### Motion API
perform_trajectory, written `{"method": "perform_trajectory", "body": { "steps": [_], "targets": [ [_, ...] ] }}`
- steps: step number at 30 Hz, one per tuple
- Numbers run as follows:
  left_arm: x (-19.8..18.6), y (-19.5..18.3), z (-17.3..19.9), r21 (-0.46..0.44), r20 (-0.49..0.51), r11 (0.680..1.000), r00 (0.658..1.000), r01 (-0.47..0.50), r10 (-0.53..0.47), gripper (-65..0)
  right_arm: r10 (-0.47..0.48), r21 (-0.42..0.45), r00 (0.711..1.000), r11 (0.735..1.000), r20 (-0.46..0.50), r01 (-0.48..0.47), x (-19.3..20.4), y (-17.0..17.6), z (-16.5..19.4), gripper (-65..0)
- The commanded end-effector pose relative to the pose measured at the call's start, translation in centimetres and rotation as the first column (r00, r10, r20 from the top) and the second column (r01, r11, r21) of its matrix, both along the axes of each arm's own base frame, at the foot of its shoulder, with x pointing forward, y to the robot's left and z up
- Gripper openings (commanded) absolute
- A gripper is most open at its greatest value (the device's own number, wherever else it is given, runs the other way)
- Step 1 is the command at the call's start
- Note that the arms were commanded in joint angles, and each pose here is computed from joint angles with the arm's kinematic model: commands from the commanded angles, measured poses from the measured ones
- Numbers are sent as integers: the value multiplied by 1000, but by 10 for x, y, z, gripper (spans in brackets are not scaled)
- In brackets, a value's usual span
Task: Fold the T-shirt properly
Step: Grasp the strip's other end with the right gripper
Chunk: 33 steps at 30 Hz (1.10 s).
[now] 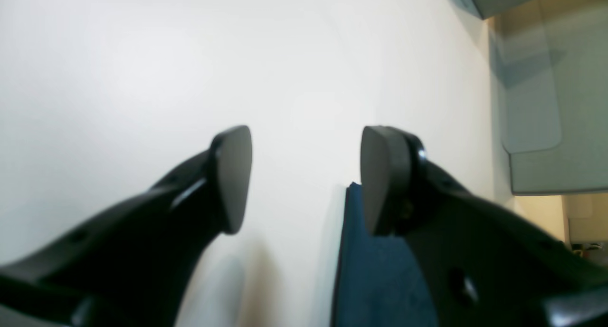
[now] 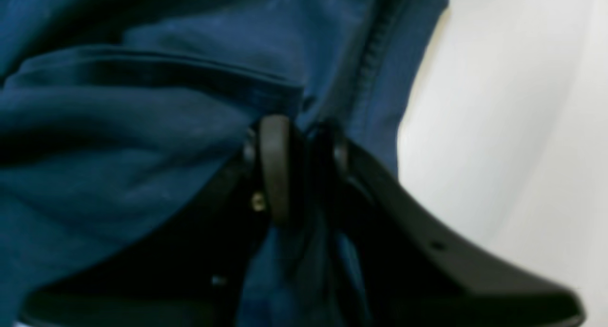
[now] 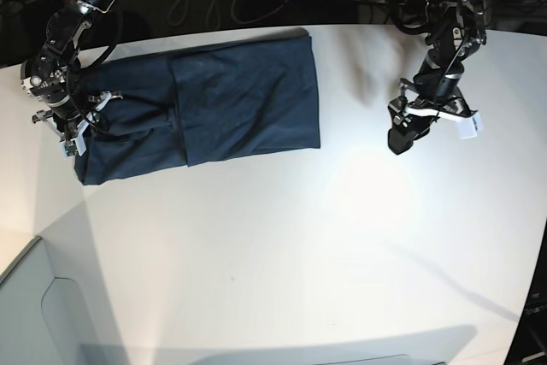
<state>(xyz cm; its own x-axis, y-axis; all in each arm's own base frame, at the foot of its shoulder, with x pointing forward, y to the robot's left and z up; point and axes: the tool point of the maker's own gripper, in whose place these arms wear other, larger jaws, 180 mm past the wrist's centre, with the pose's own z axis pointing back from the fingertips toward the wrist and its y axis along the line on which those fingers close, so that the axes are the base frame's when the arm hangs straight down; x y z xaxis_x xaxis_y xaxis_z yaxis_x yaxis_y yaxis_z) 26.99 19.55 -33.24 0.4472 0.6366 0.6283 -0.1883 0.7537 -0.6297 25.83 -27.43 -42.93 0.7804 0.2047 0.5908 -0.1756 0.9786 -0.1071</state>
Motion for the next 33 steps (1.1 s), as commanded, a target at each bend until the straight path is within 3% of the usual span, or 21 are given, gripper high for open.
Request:
{"method": "perform_trajectory", "body": {
  "steps": [1, 3, 6, 8, 11, 13, 17, 19, 22, 28, 30, 33],
  "targets": [
    [5, 1, 14, -1, 50, 1000, 999, 1, -1, -301, 3, -62, 996, 998, -92, -9, -15, -12, -8, -615],
    [5, 1, 13, 0, 49, 1000, 999, 1, -1, -301, 0, -64, 996, 998, -88, -6, -14, -13, -6, -650],
    [5, 1, 13, 2, 49, 1000, 999, 1, -1, -301, -4, -65, 997, 998, -81, -1, -12, -14, -5, -620],
    [5, 1, 12, 3, 46, 1000, 999, 0, 0, -301, -4, -70, 997, 998, -81, -2, -12, -16, -4, -570],
    [4, 2, 11, 2, 44, 1000, 999, -2, 1, -301, -4, -70, 997, 998, -81, -2, -12, -16, -4, -440],
    [4, 3, 11, 2, 44, 1000, 999, -4, 4, -301, 2, -69, 996, 998, -88, -8, -14, -14, -6, -400],
    [5, 3, 11, 2, 45, 1000, 999, -4, 4, -301, 2, -68, 996, 998, -89, -8, -14, -14, -6, -480],
    [5, 3, 11, 4, 45, 1000, 999, -4, 4, -301, -3, -68, 996, 998, -86, -3, -13, -14, -5, -470],
    [5, 3, 10, 5, 43, 1000, 999, -5, 5, -301, -7, -67, 997, 998, -82, 2, -12, -15, -4, -402],
    [5, 3, 10, 5, 43, 1000, 999, -5, 5, -301, -55, -46, 996, 998, -71, 52, -14, -20, -5, -195],
    [5, 3, 11, 5, 44, 1000, 999, -5, 5, -301, -55, -43, 996, 998, -73, 52, -15, -19, -6, -157],
    [5, 3, 11, 3, 45, 1000, 999, -5, 5, -301, -54, -35, 996, 998, -75, 51, -15, -15, -7, -151]
  ]
}}
